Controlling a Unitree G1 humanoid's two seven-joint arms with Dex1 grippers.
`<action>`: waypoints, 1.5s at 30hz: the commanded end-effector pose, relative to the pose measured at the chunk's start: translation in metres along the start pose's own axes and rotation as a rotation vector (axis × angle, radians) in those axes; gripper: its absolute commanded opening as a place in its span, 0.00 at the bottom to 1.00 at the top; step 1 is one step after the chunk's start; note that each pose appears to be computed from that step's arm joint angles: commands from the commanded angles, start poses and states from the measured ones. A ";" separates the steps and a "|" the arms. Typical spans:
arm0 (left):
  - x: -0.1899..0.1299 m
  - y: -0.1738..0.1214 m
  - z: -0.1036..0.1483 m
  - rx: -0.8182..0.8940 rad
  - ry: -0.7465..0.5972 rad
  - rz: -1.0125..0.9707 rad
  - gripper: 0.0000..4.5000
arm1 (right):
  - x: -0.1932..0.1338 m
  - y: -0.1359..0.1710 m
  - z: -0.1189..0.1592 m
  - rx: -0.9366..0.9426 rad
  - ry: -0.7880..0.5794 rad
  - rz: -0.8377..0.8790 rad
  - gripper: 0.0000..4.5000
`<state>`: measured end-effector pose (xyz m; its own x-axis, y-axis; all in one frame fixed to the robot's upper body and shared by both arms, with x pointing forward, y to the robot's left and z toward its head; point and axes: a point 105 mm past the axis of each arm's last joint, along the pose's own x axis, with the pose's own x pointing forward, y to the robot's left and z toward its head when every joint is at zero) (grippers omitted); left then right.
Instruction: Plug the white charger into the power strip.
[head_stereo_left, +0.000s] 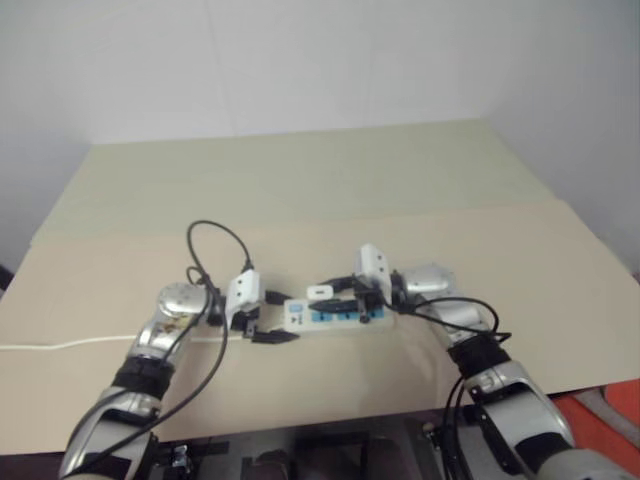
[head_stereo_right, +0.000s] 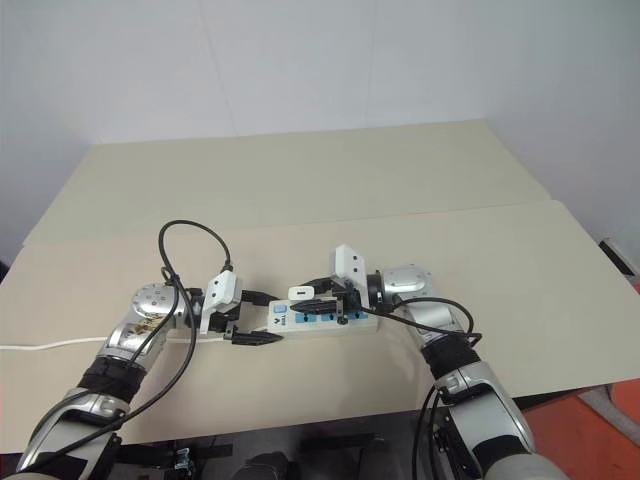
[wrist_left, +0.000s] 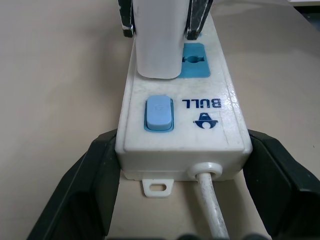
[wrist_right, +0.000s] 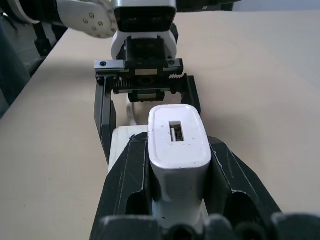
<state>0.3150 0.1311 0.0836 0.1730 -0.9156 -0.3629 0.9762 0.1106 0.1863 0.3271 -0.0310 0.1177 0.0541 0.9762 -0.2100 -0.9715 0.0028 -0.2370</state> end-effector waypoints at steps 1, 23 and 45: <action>-0.017 0.005 -0.004 -0.005 0.024 0.058 0.73 | 0.009 0.014 -0.034 0.095 0.108 0.044 0.25; -0.028 0.004 -0.007 0.003 0.042 0.101 0.73 | -0.030 0.007 -0.060 0.214 0.145 -0.053 0.25; -0.024 0.007 -0.008 -0.001 0.045 0.102 0.73 | -0.032 0.005 -0.063 0.196 0.163 -0.083 0.99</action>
<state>0.3118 0.1419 0.0770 0.2169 -0.9017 -0.3740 0.9705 0.1578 0.1823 0.3409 -0.0614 0.1008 0.1572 0.9577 -0.2411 -0.9776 0.1163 -0.1755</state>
